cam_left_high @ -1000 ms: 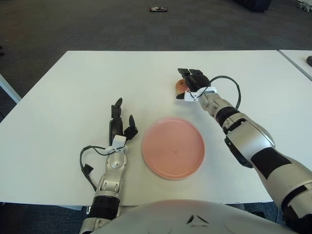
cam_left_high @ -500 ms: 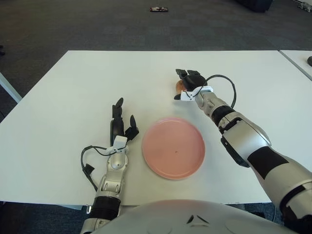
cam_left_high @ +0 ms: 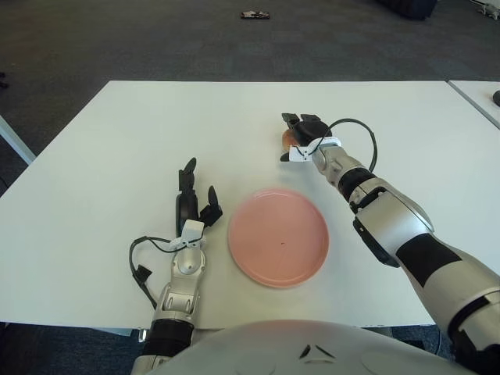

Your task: Put the apple into the plate.

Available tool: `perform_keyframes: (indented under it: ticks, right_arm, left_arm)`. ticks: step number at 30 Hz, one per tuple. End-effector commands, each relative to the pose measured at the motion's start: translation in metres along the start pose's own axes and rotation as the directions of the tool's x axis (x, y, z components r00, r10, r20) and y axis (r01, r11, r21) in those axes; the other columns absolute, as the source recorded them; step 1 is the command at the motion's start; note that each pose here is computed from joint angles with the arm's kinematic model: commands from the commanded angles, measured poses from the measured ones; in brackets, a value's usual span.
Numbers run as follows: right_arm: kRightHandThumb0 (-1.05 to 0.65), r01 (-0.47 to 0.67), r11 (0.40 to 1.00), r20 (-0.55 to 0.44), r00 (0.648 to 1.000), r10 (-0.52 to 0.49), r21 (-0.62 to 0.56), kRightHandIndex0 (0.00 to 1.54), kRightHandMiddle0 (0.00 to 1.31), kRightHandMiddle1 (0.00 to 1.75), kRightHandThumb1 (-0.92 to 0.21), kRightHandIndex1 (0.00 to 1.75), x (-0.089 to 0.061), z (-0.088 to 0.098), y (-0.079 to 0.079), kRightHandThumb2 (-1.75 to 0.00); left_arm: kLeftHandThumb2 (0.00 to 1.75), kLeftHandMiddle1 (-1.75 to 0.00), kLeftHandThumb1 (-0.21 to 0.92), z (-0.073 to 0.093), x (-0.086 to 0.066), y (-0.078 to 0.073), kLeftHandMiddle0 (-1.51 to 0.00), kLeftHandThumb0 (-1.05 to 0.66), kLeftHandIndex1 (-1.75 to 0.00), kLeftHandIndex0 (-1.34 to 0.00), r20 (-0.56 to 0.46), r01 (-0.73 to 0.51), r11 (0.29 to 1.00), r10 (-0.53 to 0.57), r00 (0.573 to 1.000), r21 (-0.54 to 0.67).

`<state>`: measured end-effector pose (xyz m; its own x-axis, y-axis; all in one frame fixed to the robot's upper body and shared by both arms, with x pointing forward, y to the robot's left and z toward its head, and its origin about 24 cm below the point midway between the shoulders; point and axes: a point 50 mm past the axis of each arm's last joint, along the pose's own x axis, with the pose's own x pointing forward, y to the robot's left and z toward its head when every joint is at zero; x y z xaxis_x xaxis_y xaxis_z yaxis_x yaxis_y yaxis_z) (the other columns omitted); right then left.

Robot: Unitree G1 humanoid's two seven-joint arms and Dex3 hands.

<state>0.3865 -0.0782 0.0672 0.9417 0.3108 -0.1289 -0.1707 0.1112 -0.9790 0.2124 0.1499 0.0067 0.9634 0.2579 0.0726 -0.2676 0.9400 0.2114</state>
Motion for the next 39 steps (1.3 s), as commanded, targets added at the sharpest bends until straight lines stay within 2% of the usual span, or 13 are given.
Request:
perform_keyframes:
  ticks: [1,20,39]
  right_arm:
    - [-1.05,0.023,0.999,-0.031,0.999,-0.024,-0.026,0.08,0.0,0.2,-0.92,0.05,0.003,-0.007,-0.014,-0.2]
    - [-1.05,-0.001,0.994,-0.079,0.997,-0.007,-0.113,0.05,0.0,0.31,-0.92,0.03,0.003,-0.01,-0.013,-0.36]
    - [-1.03,-0.042,0.992,-0.074,0.997,0.033,-0.118,0.05,0.0,0.36,-0.92,0.02,0.004,-0.002,-0.005,-0.35]
  left_arm:
    - [0.89,-0.1,0.92,0.0,-0.001,0.001,-0.23,-0.85,-0.63,0.0,0.0,-0.001,1.0,0.001,1.0,0.008]
    - [0.89,-0.1,0.92,0.0,-0.011,0.006,-0.22,-0.84,-0.6,0.0,-0.004,-0.012,1.0,0.012,1.0,0.014]
    - [0.91,-0.1,0.92,-0.002,-0.02,0.008,-0.23,-0.86,-0.56,0.0,-0.017,-0.032,0.999,0.033,0.999,0.032]
